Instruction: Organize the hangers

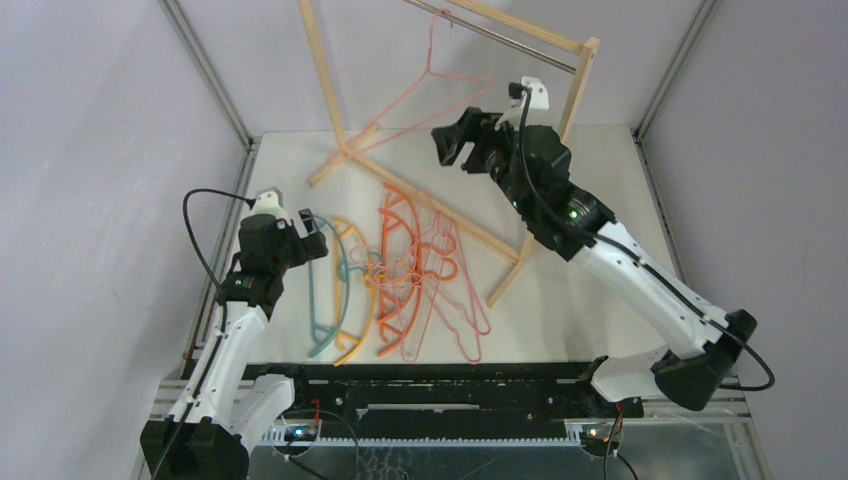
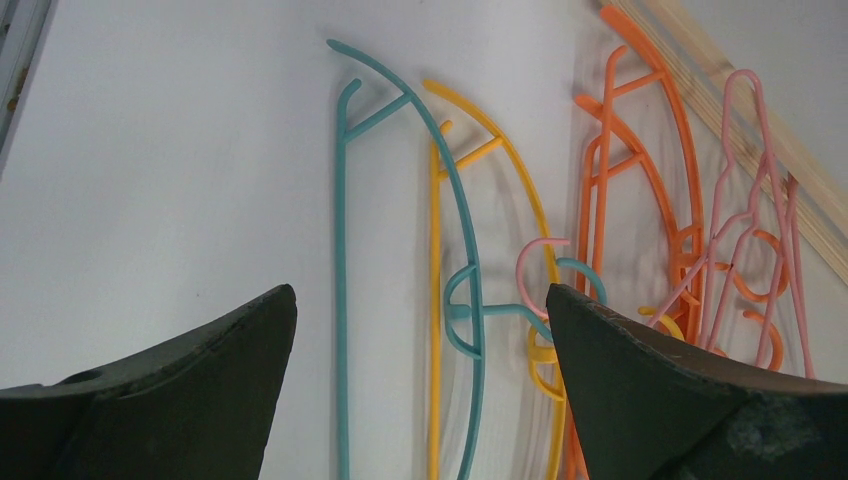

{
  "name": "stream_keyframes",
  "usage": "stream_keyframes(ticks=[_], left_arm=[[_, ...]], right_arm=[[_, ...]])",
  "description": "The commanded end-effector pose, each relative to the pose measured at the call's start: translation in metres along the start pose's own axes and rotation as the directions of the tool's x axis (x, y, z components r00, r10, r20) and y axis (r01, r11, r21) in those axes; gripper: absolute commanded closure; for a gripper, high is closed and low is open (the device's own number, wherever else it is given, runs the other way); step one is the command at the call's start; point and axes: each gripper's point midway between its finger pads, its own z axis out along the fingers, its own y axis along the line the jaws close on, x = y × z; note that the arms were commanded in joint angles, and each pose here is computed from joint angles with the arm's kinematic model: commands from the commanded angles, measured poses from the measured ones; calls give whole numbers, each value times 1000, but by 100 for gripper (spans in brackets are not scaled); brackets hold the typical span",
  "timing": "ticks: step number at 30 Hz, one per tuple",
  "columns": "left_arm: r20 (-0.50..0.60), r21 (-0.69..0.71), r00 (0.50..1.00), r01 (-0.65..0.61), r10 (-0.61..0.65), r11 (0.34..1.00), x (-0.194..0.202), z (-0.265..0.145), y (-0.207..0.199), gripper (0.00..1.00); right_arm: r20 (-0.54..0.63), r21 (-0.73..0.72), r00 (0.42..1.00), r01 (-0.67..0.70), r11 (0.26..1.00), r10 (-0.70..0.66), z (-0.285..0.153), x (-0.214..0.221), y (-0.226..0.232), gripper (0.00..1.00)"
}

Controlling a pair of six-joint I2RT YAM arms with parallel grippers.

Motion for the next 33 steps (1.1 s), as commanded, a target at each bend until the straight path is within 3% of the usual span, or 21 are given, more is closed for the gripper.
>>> stream_keyframes(ticks=[1, 4, 7, 13, 27, 33], left_arm=[[42, 14, 999, 19, -19, 1000, -6, 3, -4, 0], [49, 18, 998, 25, -26, 1000, -7, 4, -5, 0], [44, 20, 999, 19, -20, 1000, -6, 5, -5, 0], [37, 31, 999, 14, -15, 999, -7, 7, -7, 0], [29, 19, 999, 17, -17, 1000, 1, 3, -3, 0], [23, 2, 1000, 10, -10, 1000, 3, 1, 0, 1]], right_arm=[[-193, -63, 955, 216, 974, -224, -45, 49, 2, 17], [-387, -128, 854, 324, 937, -348, -74, 121, -17, 19], [-541, -199, 746, 336, 921, -389, -102, 185, -35, 23], [-700, -239, 590, 336, 911, -402, -128, 272, -67, 29], [-810, -280, 419, 339, 898, -411, -126, 361, -92, 37], [-817, -237, 407, 411, 880, -409, -117, 372, -112, 40]])
